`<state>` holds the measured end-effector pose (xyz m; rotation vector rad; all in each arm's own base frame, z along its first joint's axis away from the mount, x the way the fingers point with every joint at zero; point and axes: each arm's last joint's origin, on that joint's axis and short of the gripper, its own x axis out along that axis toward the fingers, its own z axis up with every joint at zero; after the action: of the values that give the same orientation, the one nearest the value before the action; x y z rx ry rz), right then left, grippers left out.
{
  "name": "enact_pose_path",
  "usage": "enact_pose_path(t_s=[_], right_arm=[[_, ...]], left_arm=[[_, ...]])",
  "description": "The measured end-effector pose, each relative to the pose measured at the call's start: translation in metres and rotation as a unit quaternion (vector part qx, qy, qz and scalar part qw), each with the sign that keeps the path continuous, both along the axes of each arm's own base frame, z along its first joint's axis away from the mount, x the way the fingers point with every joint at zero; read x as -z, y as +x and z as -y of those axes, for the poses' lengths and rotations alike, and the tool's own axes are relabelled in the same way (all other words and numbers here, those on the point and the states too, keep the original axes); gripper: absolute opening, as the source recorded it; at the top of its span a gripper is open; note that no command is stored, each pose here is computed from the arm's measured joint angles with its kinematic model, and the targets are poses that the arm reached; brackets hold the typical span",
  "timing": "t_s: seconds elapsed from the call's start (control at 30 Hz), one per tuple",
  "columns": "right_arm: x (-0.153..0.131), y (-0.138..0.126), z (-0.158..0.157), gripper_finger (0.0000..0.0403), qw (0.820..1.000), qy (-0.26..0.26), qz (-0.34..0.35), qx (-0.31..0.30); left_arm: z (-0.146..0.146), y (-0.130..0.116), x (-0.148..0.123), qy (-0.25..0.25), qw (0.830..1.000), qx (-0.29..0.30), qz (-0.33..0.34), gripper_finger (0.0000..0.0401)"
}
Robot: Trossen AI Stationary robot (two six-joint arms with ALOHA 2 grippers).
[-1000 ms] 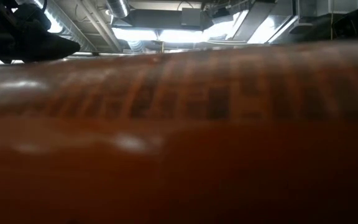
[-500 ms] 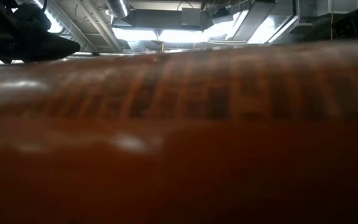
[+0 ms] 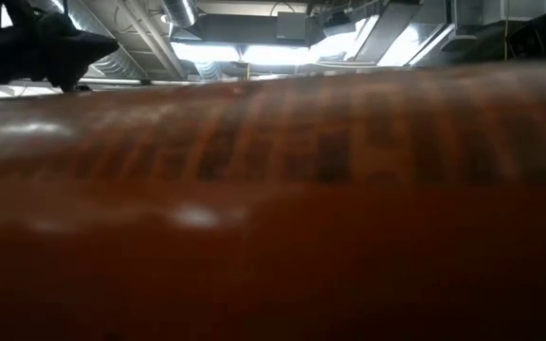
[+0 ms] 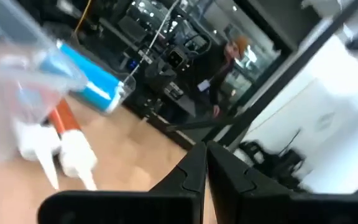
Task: Pick & place silicon tubes, Sealant and Lysol wipes
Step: Put the bottom orange sealant into the transparent container
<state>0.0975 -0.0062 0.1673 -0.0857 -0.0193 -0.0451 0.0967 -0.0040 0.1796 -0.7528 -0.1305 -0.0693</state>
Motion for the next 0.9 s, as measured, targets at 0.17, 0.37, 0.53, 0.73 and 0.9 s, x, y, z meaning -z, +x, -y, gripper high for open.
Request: enact_pose_path(t_s=[0.17, 0.37, 0.53, 0.73, 0.9], right_arm=[[0.000, 0.000, 0.000, 0.0025, 1.000, -0.001, 0.000, 0.000], [0.000, 0.000, 0.000, 0.0025, 1.000, -0.001, 0.000, 0.000], [0.000, 0.000, 0.000, 0.0025, 1.000, -0.001, 0.000, 0.000], [0.000, 0.000, 0.000, 0.0025, 1.000, -0.001, 0.000, 0.000], [0.000, 0.000, 0.000, 0.0025, 1.000, -0.001, 0.000, 0.000]], left_arm=[[-0.001, 0.000, -0.002, -0.077, 0.997, -0.007, 0.008, 0.0008], [-0.001, -0.002, -0.007, -0.080, 0.996, -0.003, 0.038, 0.0013], [0.002, 0.001, -0.006, -0.073, 0.996, 0.045, 0.011, 0.0015], [0.009, 0.010, -0.017, -0.026, 0.994, 0.082, -0.067, 0.0009], [0.016, 0.026, -0.037, 0.066, 0.989, 0.086, -0.099, 0.0008]])
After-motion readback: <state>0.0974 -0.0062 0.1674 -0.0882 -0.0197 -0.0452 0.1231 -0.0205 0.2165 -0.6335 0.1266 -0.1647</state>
